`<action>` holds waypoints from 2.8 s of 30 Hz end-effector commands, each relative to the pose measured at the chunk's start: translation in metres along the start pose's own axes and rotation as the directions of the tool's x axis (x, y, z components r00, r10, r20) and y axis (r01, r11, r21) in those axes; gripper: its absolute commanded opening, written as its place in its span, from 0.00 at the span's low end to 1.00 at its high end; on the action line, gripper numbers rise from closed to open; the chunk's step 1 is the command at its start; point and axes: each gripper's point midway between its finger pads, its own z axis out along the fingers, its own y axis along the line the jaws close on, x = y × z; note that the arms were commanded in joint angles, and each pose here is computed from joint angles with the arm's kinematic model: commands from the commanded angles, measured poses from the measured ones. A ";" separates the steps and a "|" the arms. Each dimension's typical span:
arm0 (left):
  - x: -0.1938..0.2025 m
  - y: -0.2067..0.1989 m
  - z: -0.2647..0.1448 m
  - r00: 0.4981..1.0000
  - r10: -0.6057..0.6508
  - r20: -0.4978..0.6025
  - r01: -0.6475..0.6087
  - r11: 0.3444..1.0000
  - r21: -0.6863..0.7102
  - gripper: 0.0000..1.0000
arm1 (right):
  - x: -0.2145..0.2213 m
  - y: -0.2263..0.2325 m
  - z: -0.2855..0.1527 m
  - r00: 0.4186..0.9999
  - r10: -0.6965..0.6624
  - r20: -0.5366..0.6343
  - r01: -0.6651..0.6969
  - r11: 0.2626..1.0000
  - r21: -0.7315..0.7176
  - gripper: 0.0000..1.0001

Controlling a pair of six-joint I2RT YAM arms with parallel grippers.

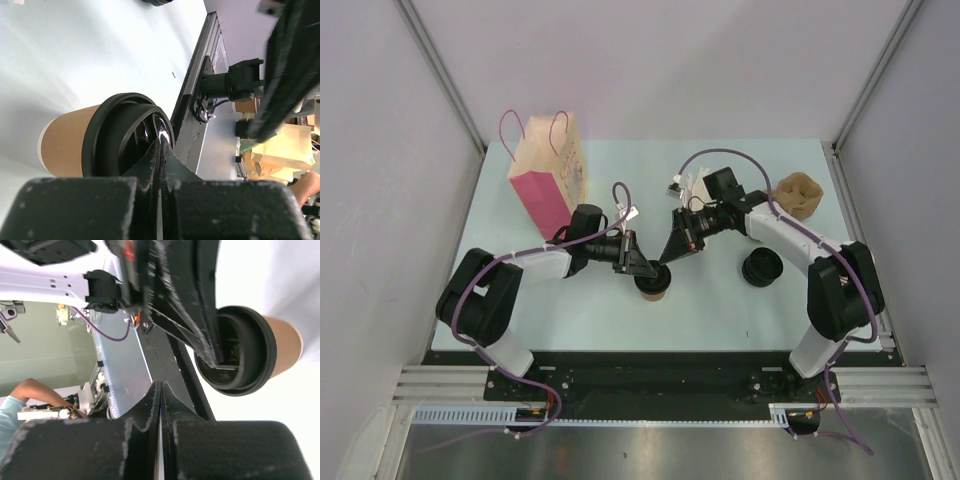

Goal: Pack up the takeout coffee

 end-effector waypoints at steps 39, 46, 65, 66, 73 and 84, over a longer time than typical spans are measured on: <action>0.025 0.043 0.004 0.995 -0.090 -0.041 0.083 0.985 -0.150 0.00 | 0.031 -0.104 0.011 0.990 0.073 -0.117 -0.027 0.937 0.349 0.00; 0.025 0.045 0.004 0.995 -0.091 -0.041 0.084 0.984 -0.157 0.00 | 0.020 -0.095 0.009 0.995 0.008 -0.096 0.030 0.924 0.380 0.00; 0.024 0.047 0.005 0.996 -0.084 -0.036 0.077 0.983 -0.166 0.00 | 0.003 -0.072 -0.010 0.976 -0.158 -0.151 0.218 0.752 0.621 0.17; 0.024 0.047 0.005 0.996 -0.086 -0.036 0.078 0.983 -0.167 0.00 | 0.006 -0.072 -0.006 0.976 -0.149 -0.158 0.215 0.766 0.606 0.17; 0.024 0.046 0.005 0.996 -0.083 -0.036 0.076 0.984 -0.163 0.00 | 0.007 -0.068 0.002 0.980 -0.132 -0.150 0.194 0.809 0.555 0.17; 0.024 0.048 0.005 0.996 -0.086 -0.036 0.079 0.983 -0.166 0.00 | 0.008 -0.050 -0.001 0.981 -0.138 -0.134 0.187 0.843 0.504 0.18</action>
